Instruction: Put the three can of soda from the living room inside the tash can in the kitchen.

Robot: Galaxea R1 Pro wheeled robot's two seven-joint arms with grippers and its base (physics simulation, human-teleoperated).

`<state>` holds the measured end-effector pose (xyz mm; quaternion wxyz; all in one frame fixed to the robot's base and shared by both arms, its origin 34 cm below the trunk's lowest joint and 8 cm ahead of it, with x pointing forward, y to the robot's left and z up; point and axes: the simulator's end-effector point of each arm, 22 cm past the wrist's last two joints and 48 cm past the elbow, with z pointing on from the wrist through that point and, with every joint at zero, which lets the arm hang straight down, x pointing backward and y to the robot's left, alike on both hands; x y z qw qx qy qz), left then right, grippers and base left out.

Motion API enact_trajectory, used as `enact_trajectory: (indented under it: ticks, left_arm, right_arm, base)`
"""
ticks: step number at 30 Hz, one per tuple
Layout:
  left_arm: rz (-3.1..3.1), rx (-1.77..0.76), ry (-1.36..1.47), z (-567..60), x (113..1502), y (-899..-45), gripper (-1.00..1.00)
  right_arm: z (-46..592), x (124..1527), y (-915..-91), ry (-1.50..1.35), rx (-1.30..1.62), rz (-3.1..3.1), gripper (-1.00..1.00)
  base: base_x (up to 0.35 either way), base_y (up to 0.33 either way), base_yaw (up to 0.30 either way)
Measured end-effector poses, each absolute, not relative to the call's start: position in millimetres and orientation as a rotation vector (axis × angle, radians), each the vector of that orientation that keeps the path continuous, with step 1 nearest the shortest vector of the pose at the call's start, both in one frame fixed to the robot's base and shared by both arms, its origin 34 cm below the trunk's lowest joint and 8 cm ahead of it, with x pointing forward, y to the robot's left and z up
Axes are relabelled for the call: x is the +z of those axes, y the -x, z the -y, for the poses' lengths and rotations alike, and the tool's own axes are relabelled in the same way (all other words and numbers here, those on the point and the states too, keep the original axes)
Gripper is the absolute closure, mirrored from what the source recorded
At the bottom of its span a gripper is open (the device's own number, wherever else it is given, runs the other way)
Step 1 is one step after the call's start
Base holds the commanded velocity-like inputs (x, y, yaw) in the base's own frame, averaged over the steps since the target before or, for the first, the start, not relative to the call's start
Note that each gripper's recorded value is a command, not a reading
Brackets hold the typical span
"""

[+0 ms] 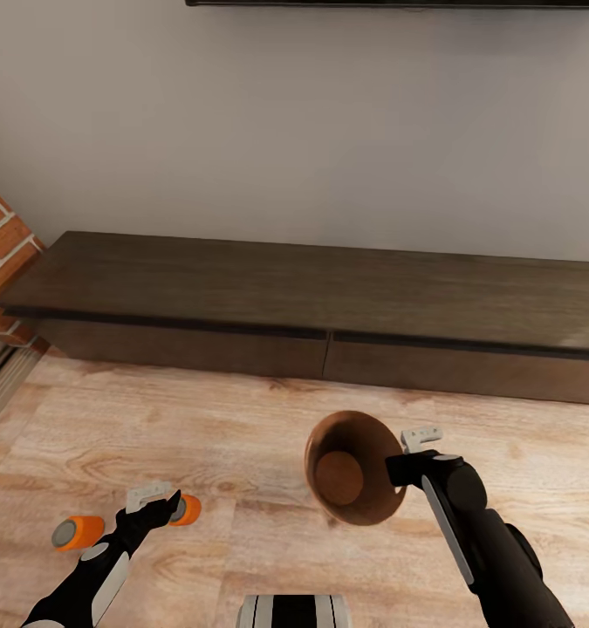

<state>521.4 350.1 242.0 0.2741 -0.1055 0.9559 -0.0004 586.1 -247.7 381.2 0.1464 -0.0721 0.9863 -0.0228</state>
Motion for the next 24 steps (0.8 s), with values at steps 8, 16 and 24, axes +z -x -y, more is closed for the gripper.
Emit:
enact_trajectory:
  ticks: [8,16,24]
  left_arm:
    - [-2.571,-0.002,0.284,-349.8,235.5,-520.1,-1.00]
    - [-2.570,-0.002,0.284,-349.8,218.2,-516.3,-1.00]
    - [-2.570,-0.002,0.284,-349.9,200.7,-512.3,-1.00]
  right_arm:
    - [249.3,379.9,-597.3,0.204,-0.068,-2.819,1.00]
    - [248.7,362.9,-594.3,0.202,-0.065,-2.818,1.00]
    - [248.0,345.5,-590.3,0.201,-0.061,-2.818,1.00]
  base:
    - [0.000,0.000,0.000]
    - [0.000,0.000,0.000]
    - [0.000,0.000,0.000]
